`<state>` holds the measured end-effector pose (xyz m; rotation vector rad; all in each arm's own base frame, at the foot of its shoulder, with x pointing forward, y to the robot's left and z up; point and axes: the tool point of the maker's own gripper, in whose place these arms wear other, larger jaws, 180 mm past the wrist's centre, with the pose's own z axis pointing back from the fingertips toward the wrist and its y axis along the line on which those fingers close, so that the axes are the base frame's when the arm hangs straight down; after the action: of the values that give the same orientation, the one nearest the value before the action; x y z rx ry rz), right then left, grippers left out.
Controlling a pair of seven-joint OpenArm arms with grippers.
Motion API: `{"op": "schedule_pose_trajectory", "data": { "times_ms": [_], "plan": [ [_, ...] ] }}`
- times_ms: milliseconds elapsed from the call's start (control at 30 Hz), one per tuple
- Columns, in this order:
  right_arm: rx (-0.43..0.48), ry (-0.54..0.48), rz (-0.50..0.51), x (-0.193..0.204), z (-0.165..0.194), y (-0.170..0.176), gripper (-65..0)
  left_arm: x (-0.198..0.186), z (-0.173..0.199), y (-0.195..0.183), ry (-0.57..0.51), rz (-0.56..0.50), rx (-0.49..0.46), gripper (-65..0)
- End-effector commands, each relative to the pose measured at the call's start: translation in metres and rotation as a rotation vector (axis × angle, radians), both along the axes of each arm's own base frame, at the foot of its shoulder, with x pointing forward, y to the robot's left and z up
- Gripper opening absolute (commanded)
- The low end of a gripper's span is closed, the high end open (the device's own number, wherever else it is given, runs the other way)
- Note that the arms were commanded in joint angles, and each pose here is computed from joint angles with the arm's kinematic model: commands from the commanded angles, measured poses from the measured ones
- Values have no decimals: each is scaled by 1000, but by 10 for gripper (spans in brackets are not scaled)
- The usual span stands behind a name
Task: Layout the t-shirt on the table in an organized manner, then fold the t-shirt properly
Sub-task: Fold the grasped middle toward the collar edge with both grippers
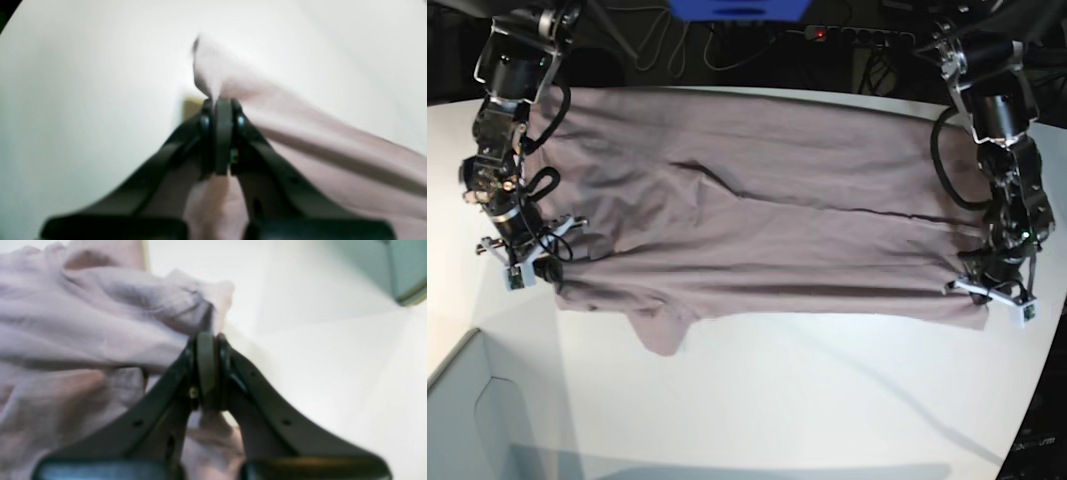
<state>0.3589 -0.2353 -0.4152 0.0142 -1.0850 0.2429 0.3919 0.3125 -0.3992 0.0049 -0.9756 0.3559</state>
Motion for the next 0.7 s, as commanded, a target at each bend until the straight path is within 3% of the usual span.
{"op": "schedule_pose_trajectory", "data": {
  "times_ms": [0,200,667],
  "plan": [
    [-12,-77,-6,6,22,-5,-650,3,19,15,-47,28,21,-650],
    [-28,-98,-32,-22,28,-2,-650,-26,0,24,7,68,7,-650],
    [-19,67,-21,-95,-22,8,-650,-82,-47,23,140,71,5,-650]
  ]
}}
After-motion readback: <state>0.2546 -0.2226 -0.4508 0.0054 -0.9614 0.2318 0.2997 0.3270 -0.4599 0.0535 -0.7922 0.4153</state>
